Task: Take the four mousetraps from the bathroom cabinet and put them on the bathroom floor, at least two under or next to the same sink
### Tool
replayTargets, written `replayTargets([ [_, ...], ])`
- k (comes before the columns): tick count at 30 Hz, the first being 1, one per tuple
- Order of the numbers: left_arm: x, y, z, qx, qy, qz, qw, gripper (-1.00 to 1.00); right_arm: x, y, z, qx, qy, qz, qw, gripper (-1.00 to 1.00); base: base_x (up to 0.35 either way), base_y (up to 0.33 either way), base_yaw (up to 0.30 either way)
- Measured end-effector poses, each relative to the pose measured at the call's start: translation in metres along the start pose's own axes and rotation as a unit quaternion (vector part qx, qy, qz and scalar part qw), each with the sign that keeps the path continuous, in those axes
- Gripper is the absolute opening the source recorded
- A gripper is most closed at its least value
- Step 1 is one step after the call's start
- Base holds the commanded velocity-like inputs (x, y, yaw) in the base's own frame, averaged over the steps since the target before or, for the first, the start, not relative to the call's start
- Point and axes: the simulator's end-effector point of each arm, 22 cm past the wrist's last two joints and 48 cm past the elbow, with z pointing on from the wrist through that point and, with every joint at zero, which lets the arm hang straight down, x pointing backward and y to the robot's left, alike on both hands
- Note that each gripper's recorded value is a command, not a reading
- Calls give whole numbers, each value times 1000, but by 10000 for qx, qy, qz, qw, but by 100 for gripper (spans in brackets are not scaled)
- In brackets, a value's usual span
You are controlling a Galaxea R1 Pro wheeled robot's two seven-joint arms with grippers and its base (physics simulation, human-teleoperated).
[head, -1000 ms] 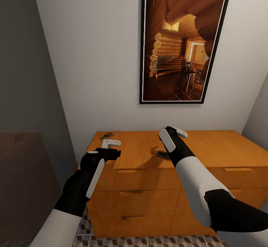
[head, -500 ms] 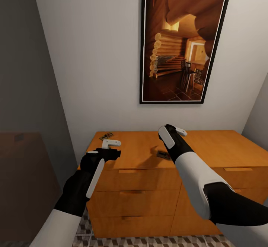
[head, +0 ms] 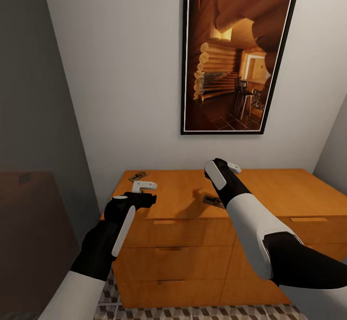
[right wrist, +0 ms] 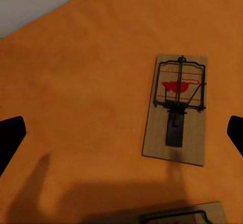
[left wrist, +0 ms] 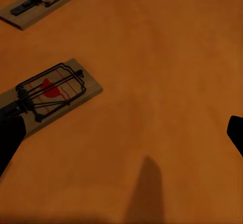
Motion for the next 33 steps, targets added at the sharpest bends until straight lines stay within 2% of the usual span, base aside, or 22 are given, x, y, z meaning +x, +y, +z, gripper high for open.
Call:
replayTargets([
  [11, 2, -1, 1, 5, 22, 6, 10000, 100, -3, 3, 0, -57, -49, -10, 10000, 100, 0, 0, 0],
  [30, 11, 0, 6, -7, 145, 12, 9999, 100, -7, 3, 0, -68, -132, 122, 9998, 100, 0, 0, 0],
  [33, 12, -2, 6, 28, 153, -8, 9999, 100, -13, -10, 5, 19, -164, 164, 9997, 100, 0, 0, 0],
])
